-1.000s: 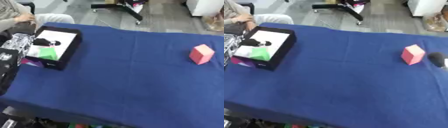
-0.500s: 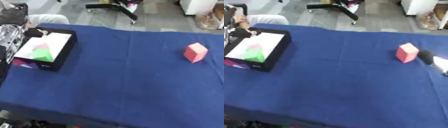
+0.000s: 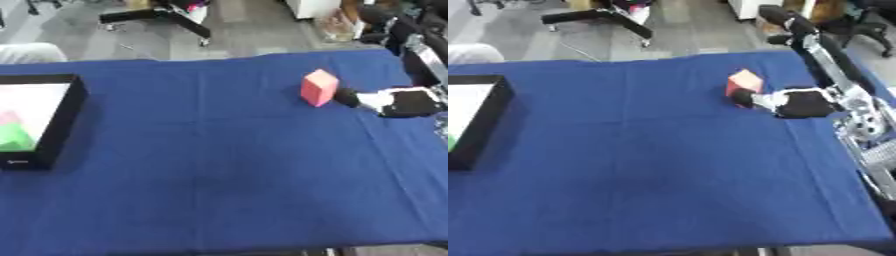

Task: Pick up the objects with one hand, pass them to the other hand, and then place them into the box on the other side of the table.

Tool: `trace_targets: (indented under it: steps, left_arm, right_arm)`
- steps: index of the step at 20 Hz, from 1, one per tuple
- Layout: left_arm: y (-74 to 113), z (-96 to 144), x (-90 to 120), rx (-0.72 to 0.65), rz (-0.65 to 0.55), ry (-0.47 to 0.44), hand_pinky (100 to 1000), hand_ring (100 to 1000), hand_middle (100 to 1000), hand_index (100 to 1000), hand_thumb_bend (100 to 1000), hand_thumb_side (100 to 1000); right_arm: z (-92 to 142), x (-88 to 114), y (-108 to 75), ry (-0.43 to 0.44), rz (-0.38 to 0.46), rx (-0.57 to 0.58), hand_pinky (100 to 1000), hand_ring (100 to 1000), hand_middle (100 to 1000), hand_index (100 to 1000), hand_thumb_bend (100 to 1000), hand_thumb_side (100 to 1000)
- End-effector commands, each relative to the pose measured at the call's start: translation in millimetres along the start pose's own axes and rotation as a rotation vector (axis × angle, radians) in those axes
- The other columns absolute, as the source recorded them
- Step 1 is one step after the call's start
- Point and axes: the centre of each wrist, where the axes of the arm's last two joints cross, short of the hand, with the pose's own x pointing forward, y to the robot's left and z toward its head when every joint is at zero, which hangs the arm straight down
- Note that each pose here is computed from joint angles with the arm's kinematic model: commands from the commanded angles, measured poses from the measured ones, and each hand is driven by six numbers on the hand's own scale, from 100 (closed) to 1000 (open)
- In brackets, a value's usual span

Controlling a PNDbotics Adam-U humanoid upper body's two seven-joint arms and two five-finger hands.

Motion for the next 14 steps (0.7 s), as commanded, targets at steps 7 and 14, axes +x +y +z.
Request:
trace_targets:
  steps: [7,14]
  left_arm:
    - [-7.5,28,42,0.000,0.341,-0.202,975,681,668,867,207,849]
    - [-30.0,36,58,-0.068,0.565,-0.298,968,659,644,853,167,889]
  right_arm:
    - [-18,-54,-20.0,0.090,0.132,0.159,890,1000,1000,959,694,435]
    - [-22,-100,-33.1,0.228,0.196,0.141,929,1000,1000,961,702,421]
